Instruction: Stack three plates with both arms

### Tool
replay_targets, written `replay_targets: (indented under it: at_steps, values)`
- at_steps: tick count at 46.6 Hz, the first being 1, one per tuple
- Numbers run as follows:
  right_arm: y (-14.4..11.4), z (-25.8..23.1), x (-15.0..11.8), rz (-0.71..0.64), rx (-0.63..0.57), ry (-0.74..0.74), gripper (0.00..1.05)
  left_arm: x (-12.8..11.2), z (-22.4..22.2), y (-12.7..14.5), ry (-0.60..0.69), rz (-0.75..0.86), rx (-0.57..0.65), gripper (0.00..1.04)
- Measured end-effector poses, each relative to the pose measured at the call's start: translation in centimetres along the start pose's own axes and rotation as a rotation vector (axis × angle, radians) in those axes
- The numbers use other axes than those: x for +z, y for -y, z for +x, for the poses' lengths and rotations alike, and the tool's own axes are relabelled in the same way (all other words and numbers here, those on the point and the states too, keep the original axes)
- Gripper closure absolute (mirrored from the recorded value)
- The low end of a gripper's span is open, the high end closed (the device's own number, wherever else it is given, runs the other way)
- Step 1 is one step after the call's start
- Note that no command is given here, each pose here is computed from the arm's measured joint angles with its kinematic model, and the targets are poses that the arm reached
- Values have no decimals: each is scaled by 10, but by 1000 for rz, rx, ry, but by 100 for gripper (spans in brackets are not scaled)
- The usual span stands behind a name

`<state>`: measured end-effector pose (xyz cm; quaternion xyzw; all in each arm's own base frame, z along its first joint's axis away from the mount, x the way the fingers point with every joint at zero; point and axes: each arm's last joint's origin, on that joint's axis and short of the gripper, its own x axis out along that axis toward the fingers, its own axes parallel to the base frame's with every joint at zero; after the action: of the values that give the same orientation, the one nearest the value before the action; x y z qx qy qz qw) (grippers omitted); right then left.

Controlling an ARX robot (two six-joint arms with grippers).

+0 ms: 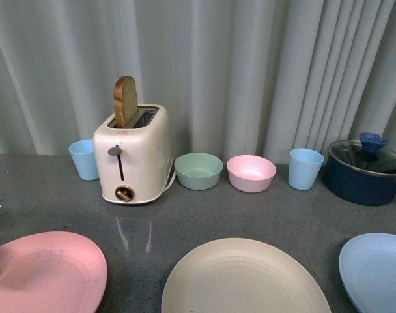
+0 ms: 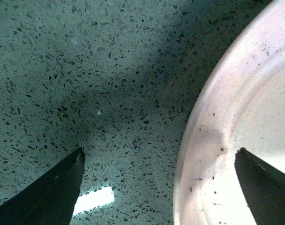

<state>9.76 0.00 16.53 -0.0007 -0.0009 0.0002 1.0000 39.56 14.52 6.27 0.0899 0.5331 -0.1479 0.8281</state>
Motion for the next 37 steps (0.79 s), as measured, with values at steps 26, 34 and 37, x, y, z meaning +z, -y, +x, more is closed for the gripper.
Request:
replay_targets:
  at_steps: [26, 34, 37]
  values:
    - [0, 0, 0, 0, 0, 0, 7, 1, 3, 0, 15, 25, 4, 95]
    - [0, 0, 0, 0, 0, 0, 7, 1, 1, 2, 19, 19, -27, 99]
    - [0, 0, 0, 0, 0, 0, 7, 2, 0, 3, 12, 5, -47, 100]
